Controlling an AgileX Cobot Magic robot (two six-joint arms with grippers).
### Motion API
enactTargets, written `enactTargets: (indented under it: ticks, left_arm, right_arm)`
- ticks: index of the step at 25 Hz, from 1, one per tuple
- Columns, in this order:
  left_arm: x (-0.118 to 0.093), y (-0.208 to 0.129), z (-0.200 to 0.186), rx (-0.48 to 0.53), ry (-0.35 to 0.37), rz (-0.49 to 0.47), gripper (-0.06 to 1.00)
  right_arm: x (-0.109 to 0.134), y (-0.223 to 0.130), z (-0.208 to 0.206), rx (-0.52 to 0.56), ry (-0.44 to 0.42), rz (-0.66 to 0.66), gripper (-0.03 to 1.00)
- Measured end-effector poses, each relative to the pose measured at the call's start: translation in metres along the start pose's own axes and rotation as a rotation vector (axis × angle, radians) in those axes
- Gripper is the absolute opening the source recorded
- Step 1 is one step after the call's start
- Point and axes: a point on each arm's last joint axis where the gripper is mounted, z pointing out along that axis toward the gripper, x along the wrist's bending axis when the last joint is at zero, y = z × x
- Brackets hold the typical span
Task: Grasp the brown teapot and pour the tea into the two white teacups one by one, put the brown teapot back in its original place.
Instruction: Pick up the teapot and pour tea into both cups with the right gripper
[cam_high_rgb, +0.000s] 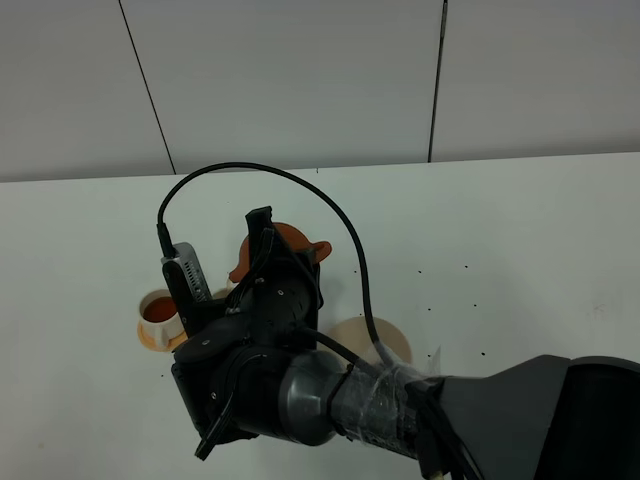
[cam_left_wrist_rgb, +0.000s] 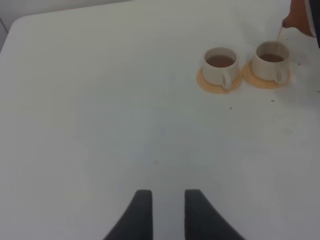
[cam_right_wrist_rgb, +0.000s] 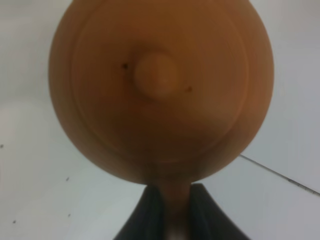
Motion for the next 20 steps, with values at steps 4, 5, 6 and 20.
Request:
enactTargets:
  ticks: [4,5,6,20]
  left_arm:
    - [0.000,0.000,0.000,0.000,0.000,0.000,0.23]
    - [0.000,0.000,0.000,0.000,0.000,0.000,0.23]
    - [0.000,0.000,0.000,0.000,0.000,0.001,0.23]
    - [0.000,0.000,0.000,0.000,0.000,0.001,0.23]
  right_arm:
    - [0.002,0.001,0.001,0.013,-0.008,-0.011,0.09]
    - [0.004,0.002,0.001,0.020,-0.012,-0.020,0.09]
    - [0.006,0.004,0.001,0.022,-0.015,-0.030,0.09]
    - [0.014,0.013,-0.006,0.011,-0.043,-0.058,0.09]
